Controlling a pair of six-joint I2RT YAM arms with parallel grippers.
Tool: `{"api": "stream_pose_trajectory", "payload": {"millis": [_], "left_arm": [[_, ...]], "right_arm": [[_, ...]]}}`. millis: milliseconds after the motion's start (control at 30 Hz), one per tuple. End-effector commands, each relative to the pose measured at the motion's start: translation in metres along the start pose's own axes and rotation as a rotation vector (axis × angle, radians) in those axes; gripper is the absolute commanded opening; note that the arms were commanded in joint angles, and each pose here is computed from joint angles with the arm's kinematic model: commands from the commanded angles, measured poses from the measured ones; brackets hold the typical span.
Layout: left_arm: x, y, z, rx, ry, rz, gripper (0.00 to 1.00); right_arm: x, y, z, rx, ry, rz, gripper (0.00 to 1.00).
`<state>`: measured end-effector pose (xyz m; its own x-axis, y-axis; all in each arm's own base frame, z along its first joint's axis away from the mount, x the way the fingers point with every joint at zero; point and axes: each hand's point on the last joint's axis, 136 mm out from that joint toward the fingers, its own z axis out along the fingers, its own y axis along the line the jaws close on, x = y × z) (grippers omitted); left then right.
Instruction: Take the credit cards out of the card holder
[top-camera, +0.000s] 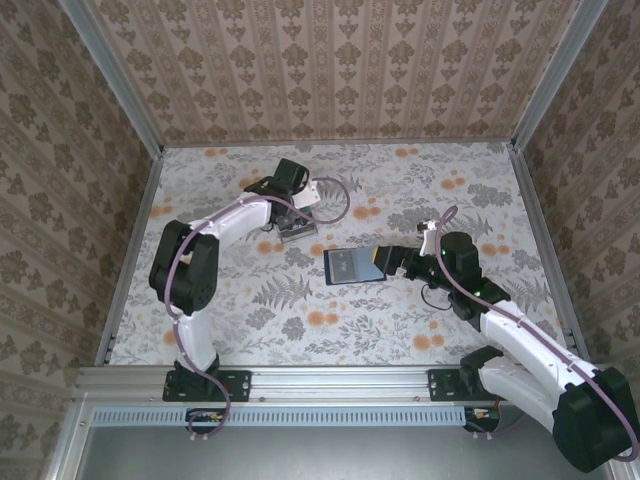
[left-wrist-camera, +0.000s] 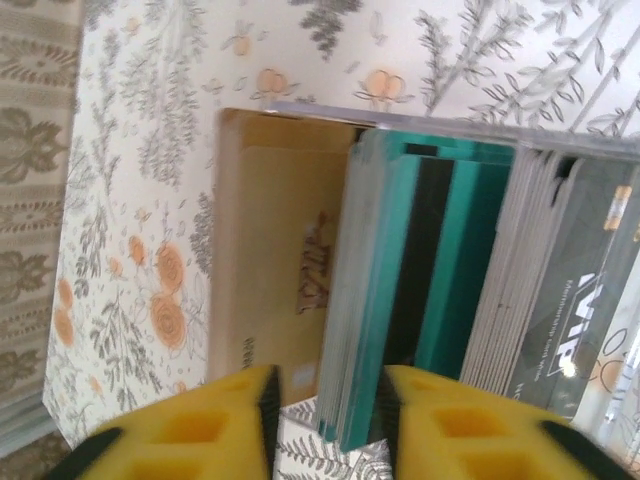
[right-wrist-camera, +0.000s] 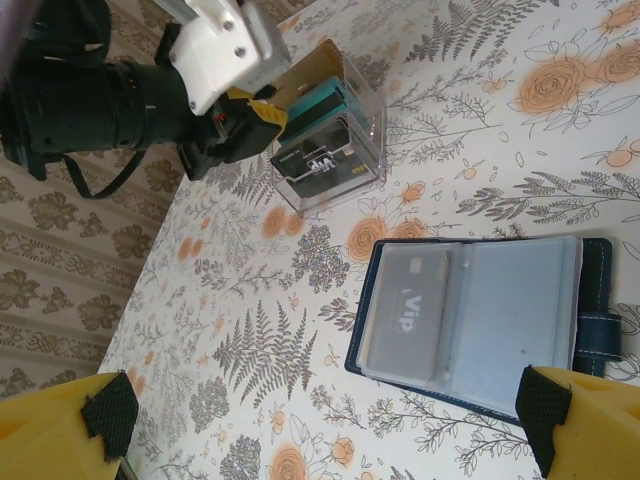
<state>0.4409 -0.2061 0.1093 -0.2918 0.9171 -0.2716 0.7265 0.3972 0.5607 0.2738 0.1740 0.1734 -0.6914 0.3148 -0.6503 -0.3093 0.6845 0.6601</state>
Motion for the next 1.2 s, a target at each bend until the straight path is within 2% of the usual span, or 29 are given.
{"api": "stream_pose_trajectory", "payload": {"millis": [0,67,200,300,400,467,600,700,933,1167], "left_arm": [[-0.018,0.036,-0.052,-0.059,-0.124,-0.221,0.5],[-0.018,0.039,-0.07,-0.047,-0.164,-0.335,0.59],[-0.016,0.04,-0.108,0.01,-0.254,-0.621,0.61],[-0.015,0.028,-0.133,0.117,-0.325,-0.819,0.65],[-0.01,0.005,-0.144,0.254,-0.336,-1.032,0.62],[-0.006,-0.014,-0.146,0.344,-0.33,-1.119,0.6],[-0.002,-0.055,-0.138,0.454,-0.38,-1.265,0.55],[0.0,-0.085,-0.128,0.491,-0.351,-1.315,0.52],[-0.024,-0.149,-0.1,0.588,-0.247,-1.307,0.47],[-0.048,-0.183,-0.077,0.685,-0.193,-1.314,0.44]], "right_arm": [[0.0,-0.004,0.003,0.029,0.003,-0.021,1.0],[0.002,-0.009,0.005,0.048,0.012,-0.02,0.97],[0.009,-0.023,0.013,0.133,0.056,-0.032,0.83],[0.017,-0.034,0.021,0.192,0.087,-0.048,0.72],[0.023,-0.05,0.03,0.269,0.124,-0.047,0.62],[0.029,-0.059,0.038,0.301,0.16,-0.041,0.53],[0.038,-0.079,0.054,0.379,0.225,-0.02,0.46],[0.037,-0.089,0.059,0.427,0.237,-0.015,0.39],[0.062,-0.115,0.075,0.504,0.347,0.023,0.29],[0.075,-0.119,0.075,0.507,0.387,0.051,0.24]]}}
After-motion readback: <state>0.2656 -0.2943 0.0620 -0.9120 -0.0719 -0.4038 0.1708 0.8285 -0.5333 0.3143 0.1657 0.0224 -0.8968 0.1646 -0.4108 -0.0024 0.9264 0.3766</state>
